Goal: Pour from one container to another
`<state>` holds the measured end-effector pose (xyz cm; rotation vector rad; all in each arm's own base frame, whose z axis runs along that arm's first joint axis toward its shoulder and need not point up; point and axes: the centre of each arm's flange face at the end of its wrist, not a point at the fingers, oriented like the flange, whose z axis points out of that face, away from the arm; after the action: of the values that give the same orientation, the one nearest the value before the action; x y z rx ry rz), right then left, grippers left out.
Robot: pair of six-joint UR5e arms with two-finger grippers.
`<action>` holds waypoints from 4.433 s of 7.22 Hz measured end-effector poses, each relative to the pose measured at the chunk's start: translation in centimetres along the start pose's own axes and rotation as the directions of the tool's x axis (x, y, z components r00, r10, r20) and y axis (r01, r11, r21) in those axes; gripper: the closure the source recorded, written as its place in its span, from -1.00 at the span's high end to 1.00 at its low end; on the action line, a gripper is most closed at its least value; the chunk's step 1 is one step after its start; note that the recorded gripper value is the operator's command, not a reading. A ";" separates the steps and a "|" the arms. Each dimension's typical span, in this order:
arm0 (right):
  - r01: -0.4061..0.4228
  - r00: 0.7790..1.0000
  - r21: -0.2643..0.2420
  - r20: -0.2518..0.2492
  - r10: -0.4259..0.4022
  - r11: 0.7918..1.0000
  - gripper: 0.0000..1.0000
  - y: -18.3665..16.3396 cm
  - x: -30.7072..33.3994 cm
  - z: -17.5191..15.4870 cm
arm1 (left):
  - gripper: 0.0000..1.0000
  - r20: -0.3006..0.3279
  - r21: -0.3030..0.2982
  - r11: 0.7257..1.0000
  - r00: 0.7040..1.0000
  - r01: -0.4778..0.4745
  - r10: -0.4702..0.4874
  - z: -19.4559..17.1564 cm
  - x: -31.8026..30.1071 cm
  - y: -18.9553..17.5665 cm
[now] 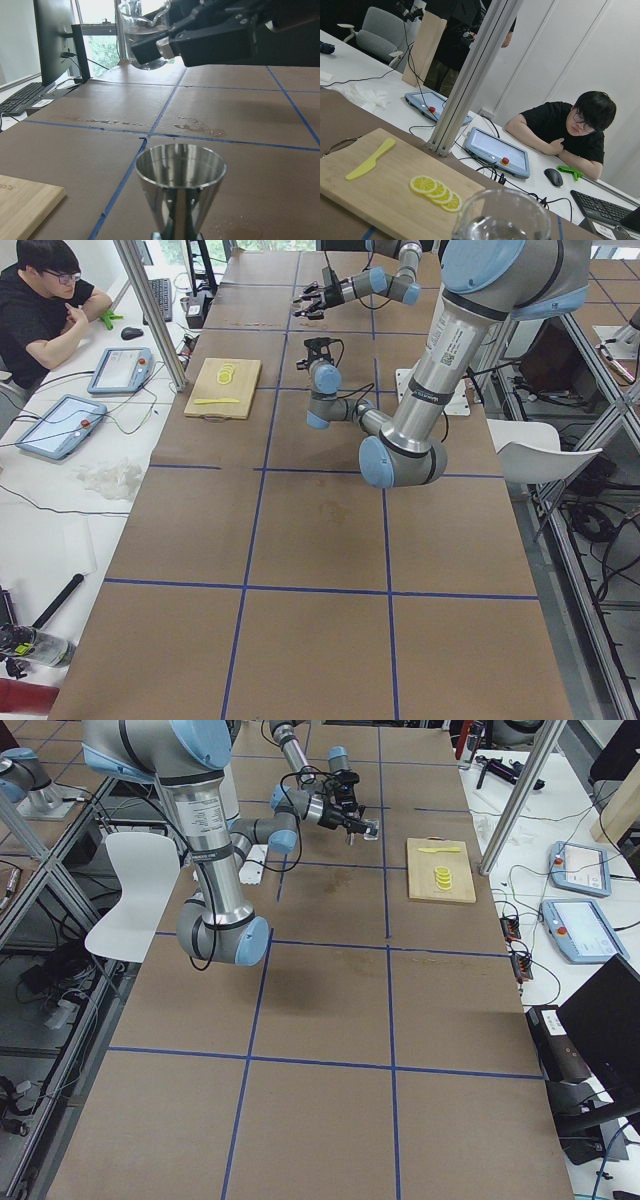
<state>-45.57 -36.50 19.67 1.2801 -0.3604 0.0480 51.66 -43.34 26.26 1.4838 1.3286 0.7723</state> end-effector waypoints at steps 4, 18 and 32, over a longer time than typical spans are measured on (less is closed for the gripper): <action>0.125 0.991 -0.041 -0.042 -0.127 0.991 -1.00 -0.3 -3.4 -0.8 | -1.00 -0.004 0.002 1.000 1.000 0.001 -0.001 0.1 0.2 -0.1; 0.333 0.940 -0.023 -0.074 -0.334 0.943 -1.00 -1.4 -9.0 -2.7 | -1.00 -0.008 0.003 1.000 1.000 0.003 -0.003 0.3 0.5 -0.1; 0.598 0.793 -0.044 -0.113 -0.599 0.800 -1.00 -1.0 -10.5 -3.7 | -1.00 -0.009 0.008 1.000 1.000 0.002 -0.001 0.3 0.5 -0.3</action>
<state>-54.39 -31.58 14.77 1.3296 0.1674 -0.4178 51.92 -42.92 25.77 1.4871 1.3409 0.7742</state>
